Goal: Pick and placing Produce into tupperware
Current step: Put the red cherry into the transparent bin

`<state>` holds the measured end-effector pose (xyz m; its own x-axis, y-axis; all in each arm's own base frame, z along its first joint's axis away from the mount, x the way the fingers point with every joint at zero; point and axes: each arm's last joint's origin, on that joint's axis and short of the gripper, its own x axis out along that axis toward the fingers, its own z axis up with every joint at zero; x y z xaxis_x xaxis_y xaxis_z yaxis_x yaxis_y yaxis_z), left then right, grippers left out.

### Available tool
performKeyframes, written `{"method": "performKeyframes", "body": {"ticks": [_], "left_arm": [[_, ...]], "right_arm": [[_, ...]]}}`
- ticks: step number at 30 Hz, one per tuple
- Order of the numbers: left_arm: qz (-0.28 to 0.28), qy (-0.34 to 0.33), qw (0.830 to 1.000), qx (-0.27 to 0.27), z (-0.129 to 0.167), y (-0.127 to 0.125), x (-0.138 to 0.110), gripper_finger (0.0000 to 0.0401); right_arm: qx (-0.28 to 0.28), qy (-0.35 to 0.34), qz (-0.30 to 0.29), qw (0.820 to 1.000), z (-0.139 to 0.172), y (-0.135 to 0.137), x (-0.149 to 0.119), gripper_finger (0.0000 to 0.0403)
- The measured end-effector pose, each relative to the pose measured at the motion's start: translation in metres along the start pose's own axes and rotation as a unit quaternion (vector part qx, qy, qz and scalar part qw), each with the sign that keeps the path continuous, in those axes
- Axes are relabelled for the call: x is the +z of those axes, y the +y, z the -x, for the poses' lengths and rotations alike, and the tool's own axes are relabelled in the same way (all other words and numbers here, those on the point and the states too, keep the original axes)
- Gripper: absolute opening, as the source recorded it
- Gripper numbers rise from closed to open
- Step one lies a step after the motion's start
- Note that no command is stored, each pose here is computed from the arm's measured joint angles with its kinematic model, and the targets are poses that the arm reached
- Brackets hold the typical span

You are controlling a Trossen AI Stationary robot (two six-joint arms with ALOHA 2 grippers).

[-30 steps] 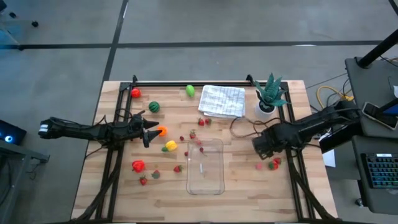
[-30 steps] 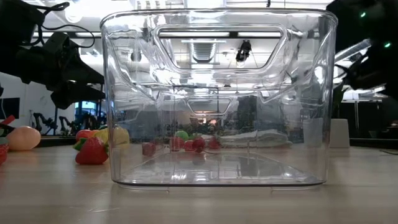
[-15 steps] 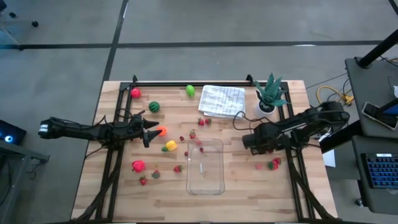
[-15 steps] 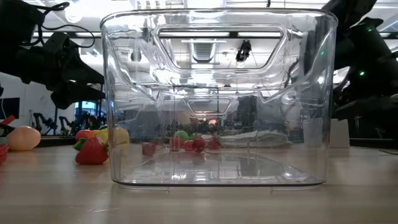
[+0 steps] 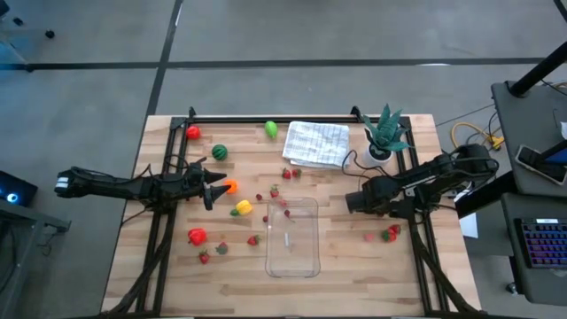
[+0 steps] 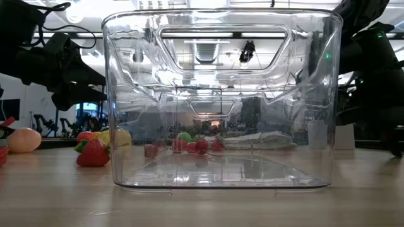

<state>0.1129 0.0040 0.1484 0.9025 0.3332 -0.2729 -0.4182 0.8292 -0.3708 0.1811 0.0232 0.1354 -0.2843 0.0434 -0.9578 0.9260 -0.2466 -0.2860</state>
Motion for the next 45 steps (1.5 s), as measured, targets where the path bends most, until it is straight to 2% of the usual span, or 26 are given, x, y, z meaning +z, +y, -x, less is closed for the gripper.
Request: {"method": "performKeyframes", "body": {"ticks": [3, 11, 15, 23, 26, 28, 31, 33, 36, 38, 39, 40, 42, 45], "left_arm": [[0.000, 0.000, 1.000, 0.000, 0.000, 0.000, 0.000, 0.0254], [0.000, 0.000, 1.000, 0.000, 0.000, 0.000, 0.000, 0.0254], [0.000, 0.000, 1.000, 0.000, 0.000, 0.000, 0.000, 0.0254], [0.000, 0.000, 1.000, 0.000, 0.000, 0.000, 0.000, 0.0254], [0.000, 0.000, 1.000, 0.000, 0.000, 0.000, 0.000, 0.0254], [0.000, 0.000, 1.000, 0.000, 0.000, 0.000, 0.000, 0.0254], [0.000, 0.000, 1.000, 0.000, 0.000, 0.000, 0.000, 0.0254], [0.000, 0.000, 1.000, 0.000, 0.000, 0.000, 0.000, 0.0254], [0.000, 0.000, 1.000, 0.000, 0.000, 0.000, 0.000, 0.0254], [0.000, 0.000, 1.000, 0.000, 0.000, 0.000, 0.000, 0.0254], [0.000, 0.000, 1.000, 0.000, 0.000, 0.000, 0.000, 0.0254], [0.000, -0.001, 1.000, 0.000, 0.000, 0.000, 0.000, 0.0254], [0.001, -0.001, 1.000, -0.001, 0.000, 0.000, 0.000, 0.0254], [0.000, -0.001, 1.000, 0.000, 0.000, 0.000, 0.000, 0.0254]], "right_arm": [[0.006, 0.002, 0.012, 1.000, 0.001, 0.001, -0.001, 0.0200], [0.024, 0.007, 0.026, 0.999, 0.002, 0.005, -0.002, 0.0114], [0.026, 0.007, 0.034, 0.999, 0.002, 0.005, -0.002, 0.0087], [0.041, 0.014, 0.049, 0.998, 0.006, 0.009, -0.004, 0.0074], [0.073, 0.007, 0.065, 0.995, 0.021, 0.015, -0.007, 0.0078], [0.116, -0.008, 0.081, 0.990, 0.039, 0.022, -0.011, 0.0079], [0.198, -0.043, 0.124, 0.971, 0.078, 0.032, -0.020, 0.0077], [0.261, -0.065, 0.178, 0.946, 0.108, 0.038, -0.030, 0.0078], [0.367, -0.070, 0.277, 0.885, 0.149, 0.050, -0.042, 0.0084], [0.414, -0.062, 0.333, 0.845, 0.166, 0.061, -0.049, 0.0088], [0.429, -0.060, 0.350, 0.831, 0.172, 0.066, -0.051, 0.0090], [0.433, -0.059, 0.363, 0.823, 0.174, 0.072, -0.054, 0.0092], [0.419, -0.050, 0.379, 0.824, 0.172, 0.085, -0.058, 0.0095], [0.399, 0.014, 0.409, 0.821, 0.161, 0.109, -0.068, 0.0099]]}}
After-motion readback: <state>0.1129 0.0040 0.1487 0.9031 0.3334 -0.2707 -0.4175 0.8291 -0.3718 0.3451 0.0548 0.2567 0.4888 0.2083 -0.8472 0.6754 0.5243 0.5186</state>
